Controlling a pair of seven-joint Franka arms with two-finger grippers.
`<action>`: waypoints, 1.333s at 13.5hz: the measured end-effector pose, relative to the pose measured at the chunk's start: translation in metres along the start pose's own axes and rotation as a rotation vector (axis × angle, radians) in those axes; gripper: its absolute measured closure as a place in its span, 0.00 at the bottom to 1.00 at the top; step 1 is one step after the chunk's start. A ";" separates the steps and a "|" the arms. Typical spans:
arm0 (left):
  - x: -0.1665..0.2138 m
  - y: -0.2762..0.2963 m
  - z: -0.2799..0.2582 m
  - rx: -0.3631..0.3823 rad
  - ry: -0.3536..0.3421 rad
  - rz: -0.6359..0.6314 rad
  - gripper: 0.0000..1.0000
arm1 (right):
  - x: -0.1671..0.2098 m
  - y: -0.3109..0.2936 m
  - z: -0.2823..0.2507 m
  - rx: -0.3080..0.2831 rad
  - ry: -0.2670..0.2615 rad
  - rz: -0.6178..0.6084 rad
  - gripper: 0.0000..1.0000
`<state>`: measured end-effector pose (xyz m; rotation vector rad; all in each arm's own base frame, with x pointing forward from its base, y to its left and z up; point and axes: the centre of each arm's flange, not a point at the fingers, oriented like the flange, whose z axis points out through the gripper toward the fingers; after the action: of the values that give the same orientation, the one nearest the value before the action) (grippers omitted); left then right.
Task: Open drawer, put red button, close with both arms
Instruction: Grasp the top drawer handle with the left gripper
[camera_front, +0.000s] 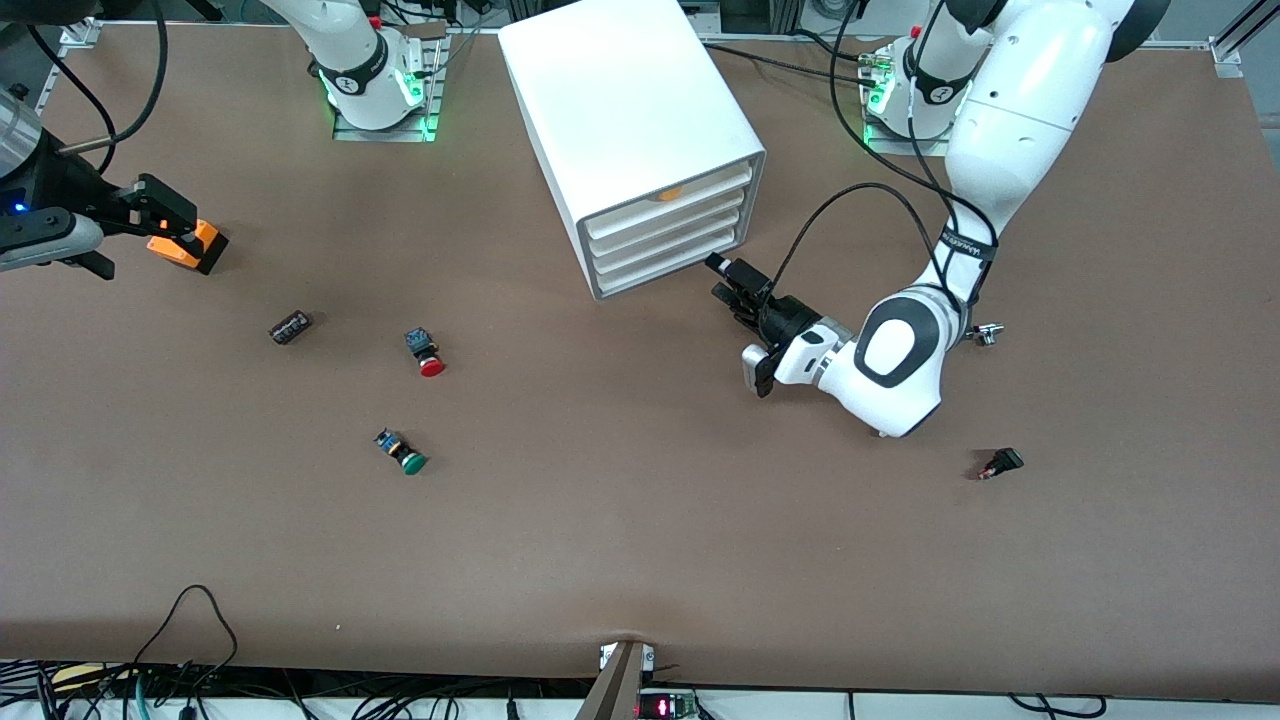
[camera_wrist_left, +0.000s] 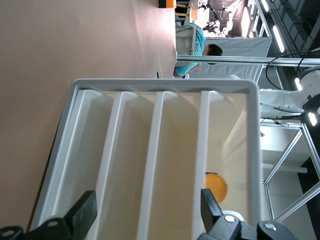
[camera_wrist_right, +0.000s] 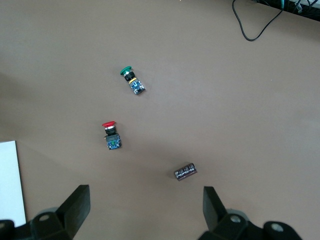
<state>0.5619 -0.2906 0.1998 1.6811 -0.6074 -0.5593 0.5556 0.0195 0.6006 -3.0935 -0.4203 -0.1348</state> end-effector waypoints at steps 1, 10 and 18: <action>-0.003 -0.008 0.003 -0.008 -0.003 0.005 0.08 | 0.000 0.000 0.000 0.000 0.001 0.000 0.00; 0.000 -0.014 0.078 -0.108 -0.025 -0.001 0.27 | 0.003 0.000 0.006 0.002 -0.011 0.000 0.00; 0.001 -0.020 0.121 -0.112 -0.019 -0.030 0.34 | 0.007 0.001 0.019 0.005 -0.032 0.001 0.00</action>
<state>0.4849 -0.3759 0.1584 1.5835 -0.5550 -0.6205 0.5644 0.0206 0.5826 -3.0951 -0.4198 -0.0839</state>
